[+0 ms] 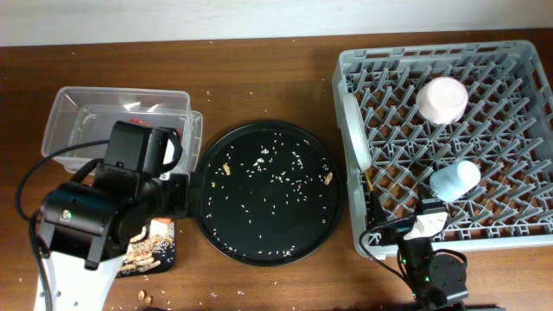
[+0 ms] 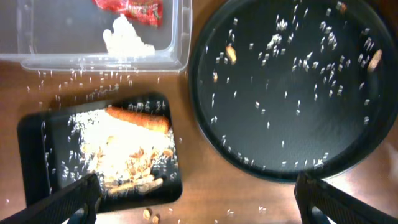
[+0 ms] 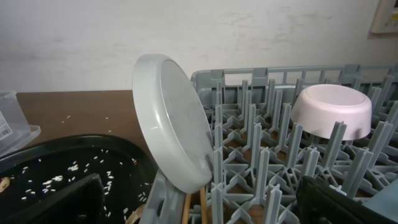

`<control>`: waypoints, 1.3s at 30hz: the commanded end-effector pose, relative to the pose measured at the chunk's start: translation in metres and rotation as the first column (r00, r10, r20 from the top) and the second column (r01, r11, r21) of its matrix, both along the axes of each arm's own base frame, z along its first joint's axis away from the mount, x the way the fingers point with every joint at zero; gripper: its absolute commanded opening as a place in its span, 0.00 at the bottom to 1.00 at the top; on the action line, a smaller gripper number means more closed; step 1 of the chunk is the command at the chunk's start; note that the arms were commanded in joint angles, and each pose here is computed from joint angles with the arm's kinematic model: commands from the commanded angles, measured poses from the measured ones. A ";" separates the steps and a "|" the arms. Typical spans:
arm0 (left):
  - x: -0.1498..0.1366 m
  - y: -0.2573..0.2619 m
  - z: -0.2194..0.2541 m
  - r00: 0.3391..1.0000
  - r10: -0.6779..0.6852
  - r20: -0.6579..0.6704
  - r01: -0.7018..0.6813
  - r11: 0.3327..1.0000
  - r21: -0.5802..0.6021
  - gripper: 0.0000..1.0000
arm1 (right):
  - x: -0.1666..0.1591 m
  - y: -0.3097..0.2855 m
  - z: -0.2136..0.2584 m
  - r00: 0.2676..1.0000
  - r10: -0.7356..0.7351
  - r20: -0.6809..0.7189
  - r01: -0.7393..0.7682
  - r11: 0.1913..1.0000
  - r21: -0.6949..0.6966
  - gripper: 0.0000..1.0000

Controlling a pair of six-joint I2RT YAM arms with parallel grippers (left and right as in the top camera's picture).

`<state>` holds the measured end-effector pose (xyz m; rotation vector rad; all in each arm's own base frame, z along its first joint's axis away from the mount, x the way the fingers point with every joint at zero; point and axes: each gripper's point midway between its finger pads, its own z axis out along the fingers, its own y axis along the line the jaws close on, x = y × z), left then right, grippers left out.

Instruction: Sort waste into correct bins and load items into the dishwasher rack

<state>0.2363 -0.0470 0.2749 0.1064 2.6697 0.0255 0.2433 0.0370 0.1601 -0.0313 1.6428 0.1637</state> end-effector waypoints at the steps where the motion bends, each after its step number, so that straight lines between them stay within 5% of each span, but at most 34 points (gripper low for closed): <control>1: 0.023 0.003 0.027 0.979 0.015 0.201 -0.014 1.000 -0.007 0.99 | 0.000 -0.001 -0.003 1.000 -0.004 -0.003 0.004 1.000 -0.009 0.98; 7: 0.039 0.004 0.049 0.858 -0.026 0.513 0.031 1.000 -0.001 0.99 | 0.000 -0.001 -0.003 1.000 -0.004 -0.003 0.004 1.000 -0.009 0.98; 16: 0.020 0.021 -0.005 0.672 0.011 0.741 0.036 0.998 -0.047 0.99 | 0.000 -0.001 -0.003 1.000 -0.004 -0.003 0.004 1.000 -0.009 0.98; 30: -0.003 0.035 -0.092 0.566 0.053 0.823 0.011 0.997 -0.071 0.99 | 0.000 -0.001 -0.003 1.000 -0.004 -0.003 0.004 1.000 -0.009 0.98; 39: 0.008 0.034 -0.115 0.526 0.059 0.848 0.013 0.997 -0.077 0.99 | 0.000 -0.001 -0.003 1.000 -0.004 -0.003 0.004 1.000 -0.009 0.98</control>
